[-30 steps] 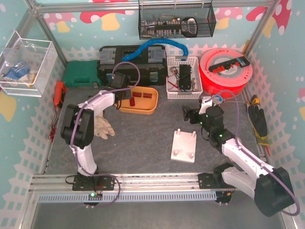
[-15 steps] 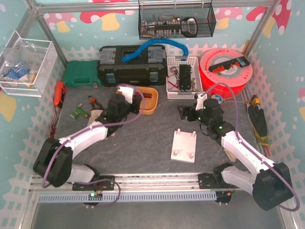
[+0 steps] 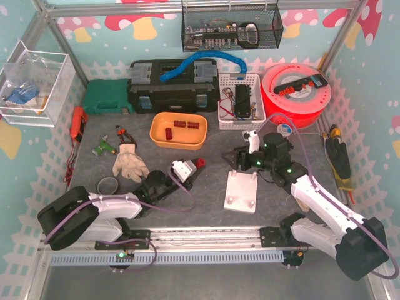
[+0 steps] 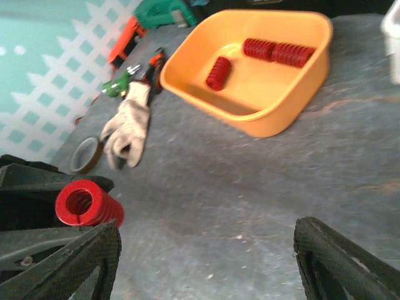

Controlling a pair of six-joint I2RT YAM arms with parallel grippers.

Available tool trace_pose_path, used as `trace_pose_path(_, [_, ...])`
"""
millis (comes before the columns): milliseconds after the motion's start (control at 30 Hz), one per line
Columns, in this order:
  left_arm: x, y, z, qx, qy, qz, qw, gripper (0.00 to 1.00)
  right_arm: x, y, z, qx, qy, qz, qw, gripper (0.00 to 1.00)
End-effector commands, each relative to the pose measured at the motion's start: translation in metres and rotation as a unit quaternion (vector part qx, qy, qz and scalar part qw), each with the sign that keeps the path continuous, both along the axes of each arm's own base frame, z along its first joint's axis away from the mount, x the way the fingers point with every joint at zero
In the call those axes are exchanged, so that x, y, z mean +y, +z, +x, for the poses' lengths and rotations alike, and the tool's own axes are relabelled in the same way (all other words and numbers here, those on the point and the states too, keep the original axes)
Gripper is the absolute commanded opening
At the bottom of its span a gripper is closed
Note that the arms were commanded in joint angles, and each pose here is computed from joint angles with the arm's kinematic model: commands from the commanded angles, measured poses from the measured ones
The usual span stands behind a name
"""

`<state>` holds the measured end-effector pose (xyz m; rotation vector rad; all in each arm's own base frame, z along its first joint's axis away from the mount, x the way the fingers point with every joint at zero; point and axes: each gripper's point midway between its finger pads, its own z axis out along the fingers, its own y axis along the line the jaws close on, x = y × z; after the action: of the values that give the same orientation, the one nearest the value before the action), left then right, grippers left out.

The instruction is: Install the large spring

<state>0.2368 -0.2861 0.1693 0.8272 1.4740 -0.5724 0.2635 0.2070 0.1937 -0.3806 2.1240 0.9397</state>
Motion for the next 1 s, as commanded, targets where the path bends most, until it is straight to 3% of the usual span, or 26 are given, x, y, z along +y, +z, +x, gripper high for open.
trace_pose_path(0, [0.003, 0.030, -0.009, -0.096, 0.003, -0.027, 0.995, 0.07, 0.026, 0.010, -0.020, 0.012, 0.071, 0.015, 0.997, 0.74])
trace_pose_path(200, [-0.002, 0.033, -0.014, -0.115, -0.013, -0.019, 0.993, 0.06, 0.055, 0.014, -0.042, 0.030, 0.134, 0.017, 0.990, 0.71])
trace_pose_path(633, [-0.006, 0.030, -0.018, -0.113, -0.026, -0.010, 0.993, 0.05, 0.101, 0.016, -0.043, 0.027, 0.165, 0.015, 0.986, 0.68])
trace_pose_path(967, [-0.006, 0.030, -0.019, -0.114, -0.023, -0.006, 0.993, 0.05, 0.117, 0.003, -0.043, 0.040, 0.183, -0.003, 0.982, 0.56])
